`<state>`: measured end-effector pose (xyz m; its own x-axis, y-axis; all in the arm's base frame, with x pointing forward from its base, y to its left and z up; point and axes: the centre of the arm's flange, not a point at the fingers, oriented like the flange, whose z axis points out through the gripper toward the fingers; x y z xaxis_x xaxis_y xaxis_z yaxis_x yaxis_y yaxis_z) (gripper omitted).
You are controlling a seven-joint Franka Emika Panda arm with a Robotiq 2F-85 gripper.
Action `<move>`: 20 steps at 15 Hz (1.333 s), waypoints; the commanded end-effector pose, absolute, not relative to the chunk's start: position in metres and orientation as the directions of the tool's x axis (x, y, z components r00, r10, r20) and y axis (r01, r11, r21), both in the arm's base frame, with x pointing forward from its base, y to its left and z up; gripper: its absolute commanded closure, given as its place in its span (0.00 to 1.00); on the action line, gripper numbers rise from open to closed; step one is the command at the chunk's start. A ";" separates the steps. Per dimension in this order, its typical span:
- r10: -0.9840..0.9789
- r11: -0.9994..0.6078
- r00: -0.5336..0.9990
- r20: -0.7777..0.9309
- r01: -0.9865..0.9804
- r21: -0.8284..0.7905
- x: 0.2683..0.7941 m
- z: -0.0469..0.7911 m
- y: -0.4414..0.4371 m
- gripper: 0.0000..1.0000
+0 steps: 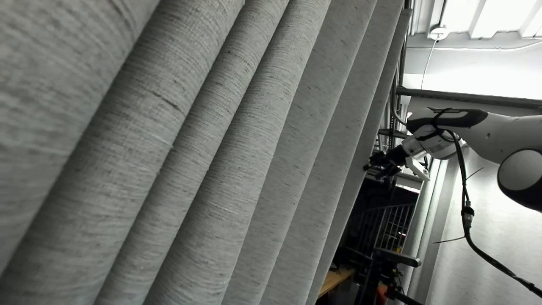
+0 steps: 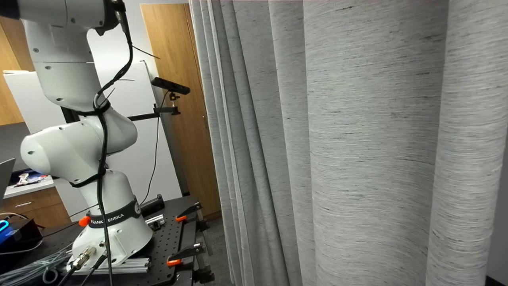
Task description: Slide the curtain to the right
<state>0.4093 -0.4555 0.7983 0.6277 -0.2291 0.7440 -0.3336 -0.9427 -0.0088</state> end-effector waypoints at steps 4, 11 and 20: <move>-0.107 -0.975 0.731 0.674 -0.210 0.073 0.360 0.762 -0.387 0.00; 0.024 -0.993 0.804 0.595 -0.049 0.106 0.333 0.740 -0.341 0.00; 0.351 -0.932 0.820 0.451 0.353 0.083 0.328 0.709 -0.255 0.00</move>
<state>0.3393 -0.2897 0.7204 0.8421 0.2236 0.4908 0.2152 -0.9737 0.0744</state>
